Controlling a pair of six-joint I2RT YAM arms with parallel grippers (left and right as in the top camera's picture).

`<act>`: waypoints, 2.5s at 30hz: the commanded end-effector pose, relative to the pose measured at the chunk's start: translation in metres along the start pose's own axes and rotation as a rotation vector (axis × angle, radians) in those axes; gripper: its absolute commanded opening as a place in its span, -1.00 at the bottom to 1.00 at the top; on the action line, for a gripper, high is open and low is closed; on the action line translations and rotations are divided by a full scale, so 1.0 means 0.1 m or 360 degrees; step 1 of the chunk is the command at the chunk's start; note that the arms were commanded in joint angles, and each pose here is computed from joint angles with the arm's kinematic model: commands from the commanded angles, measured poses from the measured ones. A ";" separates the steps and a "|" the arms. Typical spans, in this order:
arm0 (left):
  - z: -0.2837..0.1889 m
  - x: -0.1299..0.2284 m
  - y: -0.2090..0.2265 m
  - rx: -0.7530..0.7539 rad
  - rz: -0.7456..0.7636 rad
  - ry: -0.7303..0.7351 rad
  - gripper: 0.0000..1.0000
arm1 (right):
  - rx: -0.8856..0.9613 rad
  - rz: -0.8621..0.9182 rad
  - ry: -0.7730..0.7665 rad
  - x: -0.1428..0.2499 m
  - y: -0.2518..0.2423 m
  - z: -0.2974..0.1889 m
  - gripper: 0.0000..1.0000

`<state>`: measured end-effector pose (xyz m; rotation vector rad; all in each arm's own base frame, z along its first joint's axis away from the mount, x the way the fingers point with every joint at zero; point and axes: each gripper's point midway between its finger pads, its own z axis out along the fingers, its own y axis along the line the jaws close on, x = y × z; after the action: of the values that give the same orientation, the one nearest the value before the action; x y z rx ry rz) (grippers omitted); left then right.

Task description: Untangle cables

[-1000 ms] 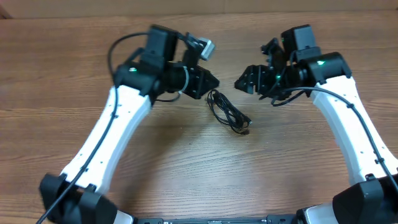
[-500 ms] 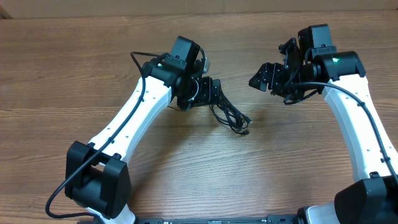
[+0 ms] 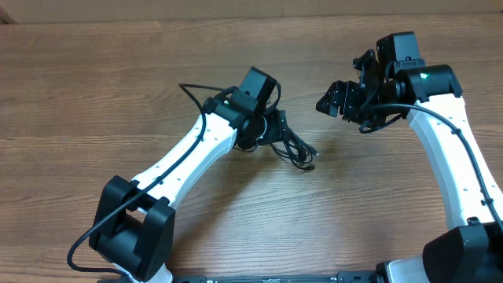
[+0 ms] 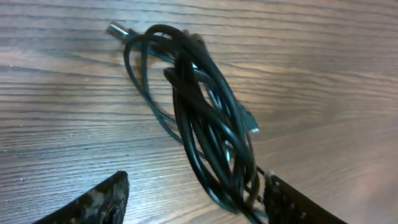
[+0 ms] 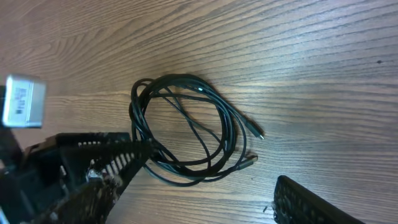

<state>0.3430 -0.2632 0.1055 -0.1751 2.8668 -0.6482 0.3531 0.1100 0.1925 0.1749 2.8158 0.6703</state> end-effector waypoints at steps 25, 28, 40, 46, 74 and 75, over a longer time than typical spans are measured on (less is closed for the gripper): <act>0.05 -0.14 0.05 0.0038 0.0032 -0.0165 -0.92 | -0.0265 -0.0071 0.0041 0.02 0.30 -0.06 0.60; -0.23 -0.21 -0.16 0.0214 0.0210 -0.0180 -0.92 | -0.0347 -0.0096 0.0049 0.03 0.39 -0.07 0.60; -1.14 -0.04 -0.47 0.1074 0.1291 -0.0178 -0.91 | -0.0842 -0.0020 0.0132 0.04 0.93 -0.27 0.51; -1.12 -0.06 -0.45 0.1057 0.1281 -0.0181 -0.92 | -0.0695 0.0102 0.0141 0.07 0.97 -0.12 0.28; -0.93 0.02 -0.48 0.0872 0.0953 -0.0048 -0.91 | -0.0340 0.0358 0.0136 0.10 0.97 0.75 -0.24; -0.92 0.03 -0.48 0.0872 0.0956 -0.0048 -0.91 | -0.0344 0.0344 0.0125 0.08 0.97 0.75 -0.31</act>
<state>0.3329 -0.2522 0.1955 0.6527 2.4401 -1.1141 0.3666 0.2289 0.1771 0.4648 2.7996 1.0694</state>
